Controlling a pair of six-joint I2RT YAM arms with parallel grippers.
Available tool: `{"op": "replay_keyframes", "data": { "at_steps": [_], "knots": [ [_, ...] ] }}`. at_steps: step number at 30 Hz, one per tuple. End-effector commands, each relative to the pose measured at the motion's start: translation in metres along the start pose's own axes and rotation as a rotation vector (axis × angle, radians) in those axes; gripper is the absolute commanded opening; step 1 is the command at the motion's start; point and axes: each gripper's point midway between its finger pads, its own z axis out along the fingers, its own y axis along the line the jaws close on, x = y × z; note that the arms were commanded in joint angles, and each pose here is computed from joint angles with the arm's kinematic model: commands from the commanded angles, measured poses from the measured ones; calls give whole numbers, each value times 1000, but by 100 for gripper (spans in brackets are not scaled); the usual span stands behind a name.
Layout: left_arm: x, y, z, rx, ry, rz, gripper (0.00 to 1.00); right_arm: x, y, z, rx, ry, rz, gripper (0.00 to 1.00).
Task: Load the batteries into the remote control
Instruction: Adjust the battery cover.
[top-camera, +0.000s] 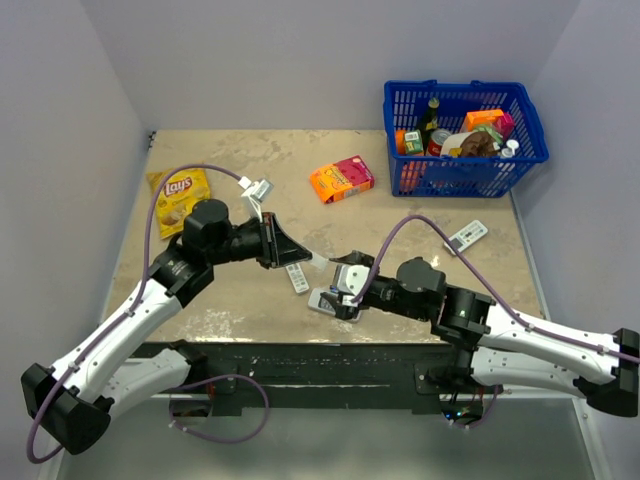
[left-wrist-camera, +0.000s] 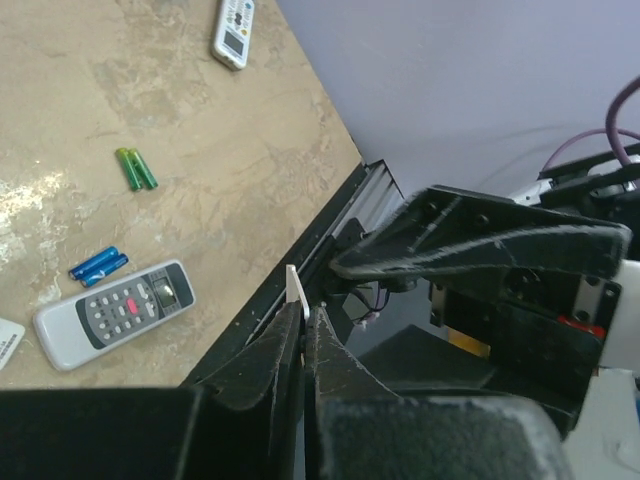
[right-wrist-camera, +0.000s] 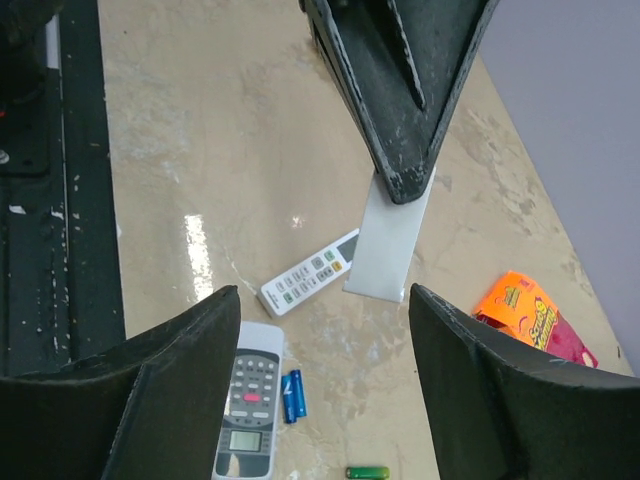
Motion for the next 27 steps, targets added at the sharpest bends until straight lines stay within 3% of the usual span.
{"op": "replay_keyframes", "data": {
  "at_steps": [1,5,20,27],
  "knots": [
    [3,-17,-10,73,19,50,0,-10,-16,5,47,-37,-4,70],
    [5,-19,-11,82,27,46,0,-7,-23,6,76,-23,-6,69],
    [4,-22,-10,97,27,33,0,-12,-27,21,75,-42,-18,50],
    [4,-21,-9,96,26,25,0,-14,-29,22,85,-47,-19,47]
  ]
}}
